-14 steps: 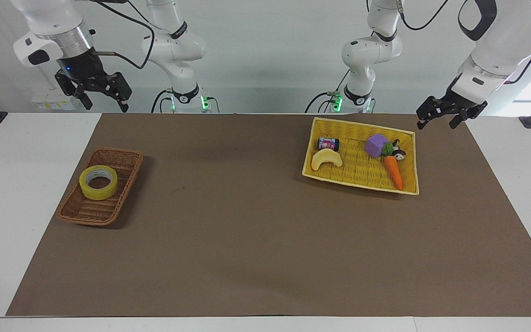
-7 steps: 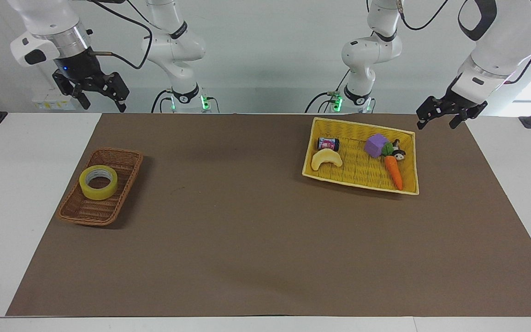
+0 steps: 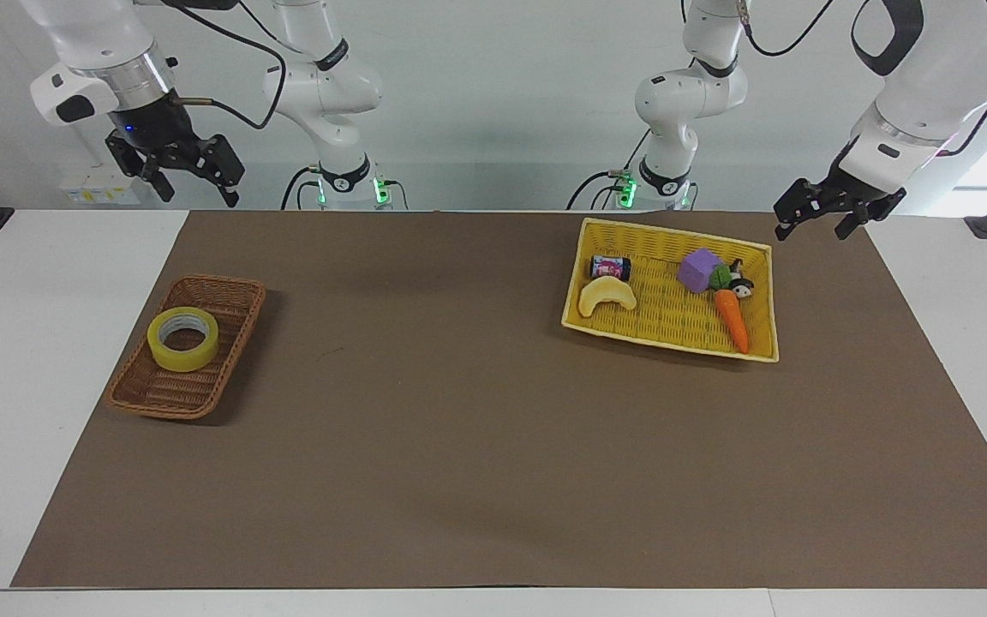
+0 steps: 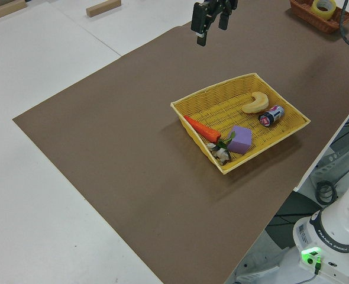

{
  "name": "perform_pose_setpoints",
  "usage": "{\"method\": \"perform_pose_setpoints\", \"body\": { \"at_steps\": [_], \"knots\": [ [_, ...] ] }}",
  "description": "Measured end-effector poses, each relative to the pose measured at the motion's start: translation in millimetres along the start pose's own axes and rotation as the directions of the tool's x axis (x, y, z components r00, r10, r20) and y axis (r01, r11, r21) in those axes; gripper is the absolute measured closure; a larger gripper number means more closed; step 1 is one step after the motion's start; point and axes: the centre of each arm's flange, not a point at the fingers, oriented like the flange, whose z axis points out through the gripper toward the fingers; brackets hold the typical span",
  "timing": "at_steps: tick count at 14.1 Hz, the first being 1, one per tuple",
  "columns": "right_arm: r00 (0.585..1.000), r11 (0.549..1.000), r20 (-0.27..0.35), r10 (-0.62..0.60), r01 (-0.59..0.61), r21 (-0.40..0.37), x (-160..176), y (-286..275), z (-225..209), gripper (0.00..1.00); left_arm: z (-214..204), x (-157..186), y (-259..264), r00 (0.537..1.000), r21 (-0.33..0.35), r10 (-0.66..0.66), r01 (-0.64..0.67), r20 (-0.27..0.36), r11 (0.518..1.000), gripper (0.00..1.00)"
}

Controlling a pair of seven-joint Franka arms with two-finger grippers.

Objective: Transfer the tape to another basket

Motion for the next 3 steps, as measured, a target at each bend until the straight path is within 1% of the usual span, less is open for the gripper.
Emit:
{"method": "perform_pose_setpoints", "body": {
  "at_steps": [3],
  "knots": [
    [1.000,1.000,0.000,0.001,-0.001,0.000,0.0,0.6,0.2,0.00,0.0,0.0,0.0,1.000,0.000,0.000,0.000,0.000,1.000,0.00]
  ]
}}
